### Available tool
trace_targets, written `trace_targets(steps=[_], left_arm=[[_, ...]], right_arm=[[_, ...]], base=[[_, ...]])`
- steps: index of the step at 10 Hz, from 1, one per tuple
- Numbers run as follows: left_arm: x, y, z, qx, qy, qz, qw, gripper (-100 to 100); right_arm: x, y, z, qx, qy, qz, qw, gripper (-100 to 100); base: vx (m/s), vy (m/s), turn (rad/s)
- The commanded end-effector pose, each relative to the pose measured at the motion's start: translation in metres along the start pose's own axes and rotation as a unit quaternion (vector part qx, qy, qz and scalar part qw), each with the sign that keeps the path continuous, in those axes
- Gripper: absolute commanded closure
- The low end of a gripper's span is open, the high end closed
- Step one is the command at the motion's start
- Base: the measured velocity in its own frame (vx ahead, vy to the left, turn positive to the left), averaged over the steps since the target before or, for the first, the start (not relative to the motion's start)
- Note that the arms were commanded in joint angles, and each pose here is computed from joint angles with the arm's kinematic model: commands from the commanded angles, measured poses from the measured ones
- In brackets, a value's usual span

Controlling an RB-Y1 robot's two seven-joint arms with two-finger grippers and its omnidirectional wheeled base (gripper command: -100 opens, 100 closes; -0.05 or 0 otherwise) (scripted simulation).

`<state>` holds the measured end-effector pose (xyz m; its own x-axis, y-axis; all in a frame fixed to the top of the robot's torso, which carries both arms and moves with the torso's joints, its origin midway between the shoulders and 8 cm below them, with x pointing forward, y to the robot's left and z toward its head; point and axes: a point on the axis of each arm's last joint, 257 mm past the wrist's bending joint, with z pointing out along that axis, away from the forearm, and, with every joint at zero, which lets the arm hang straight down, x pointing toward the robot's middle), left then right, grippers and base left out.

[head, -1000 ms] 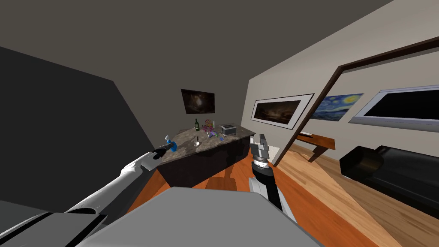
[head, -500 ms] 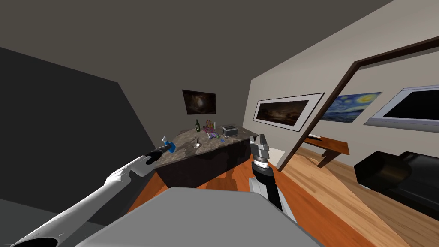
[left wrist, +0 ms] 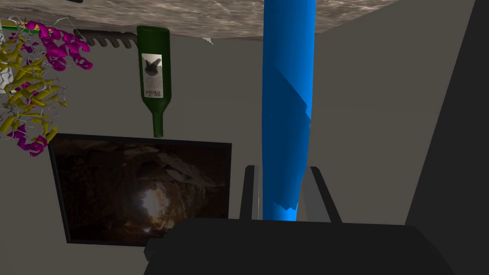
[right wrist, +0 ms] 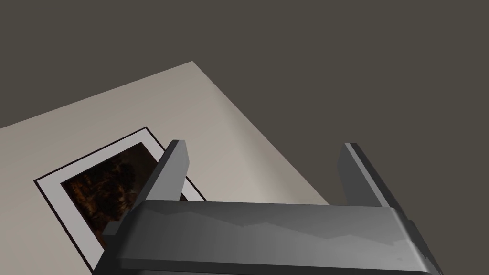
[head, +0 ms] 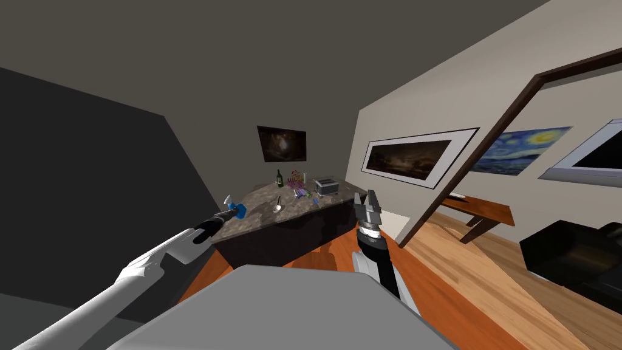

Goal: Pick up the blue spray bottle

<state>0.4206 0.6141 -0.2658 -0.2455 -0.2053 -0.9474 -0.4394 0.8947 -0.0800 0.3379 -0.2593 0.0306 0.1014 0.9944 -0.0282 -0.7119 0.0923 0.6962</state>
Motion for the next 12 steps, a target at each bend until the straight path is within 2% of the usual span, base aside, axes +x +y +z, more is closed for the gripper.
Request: trace_targets(steps=[1, 2, 4, 6, 7, 8, 9, 11, 12], left_arm=[[0.009, -0.003, -0.012, 0.008, 0.008, 0.006, 0.9999, 100], [-0.013, 0.011, -0.017, -0.002, -0.008, 0.004, 1.0000, 100], [-0.005, 0.004, -0.029, 0.009, -0.001, 0.010, 0.9999, 100], [0.006, 0.000, -0.043, 0.017, 0.010, 0.015, 0.9997, 100], [0.006, -0.006, -0.047, 0.025, 0.009, 0.016, 0.9995, 100], [-0.013, 0.006, -0.055, 0.016, -0.002, 0.020, 0.9997, 100], [-0.006, 0.003, -0.064, 0.022, 0.005, 0.023, 0.9995, 100], [0.005, -0.006, -0.080, 0.035, 0.017, 0.028, 0.9989, 100], [0.003, -0.014, -0.083, 0.043, 0.014, 0.028, 0.9986, 100]], right_arm=[[0.000, 0.000, 0.000, 0.000, 0.000, 0.000, 1.0000, 0], [0.000, 0.000, 0.000, 0.000, 0.000, 0.000, 1.0000, 0], [0.000, 0.000, 0.000, 0.000, 0.000, 0.000, 1.0000, 0], [0.000, 0.000, 0.000, 0.000, 0.000, 0.000, 1.0000, 0], [0.000, 0.000, 0.000, 0.000, 0.000, 0.000, 1.0000, 0], [0.000, 0.000, 0.000, 0.000, 0.000, 0.000, 1.0000, 0], [0.000, 0.000, 0.000, 0.000, 0.000, 0.000, 1.0000, 0], [0.000, 0.000, 0.000, 0.000, 0.000, 0.000, 1.0000, 0], [0.000, 0.000, 0.000, 0.000, 0.000, 0.000, 1.0000, 0]], base=[[-0.005, 0.009, -0.009], [0.118, -0.017, 0.150], [0.137, -0.029, 0.065], [0.005, -0.009, -0.020], [-0.019, -0.001, 0.009], [0.143, -0.047, 0.136], [0.180, -0.044, 0.131], [0.050, -0.008, -0.013], [-0.012, 0.005, -0.012]])
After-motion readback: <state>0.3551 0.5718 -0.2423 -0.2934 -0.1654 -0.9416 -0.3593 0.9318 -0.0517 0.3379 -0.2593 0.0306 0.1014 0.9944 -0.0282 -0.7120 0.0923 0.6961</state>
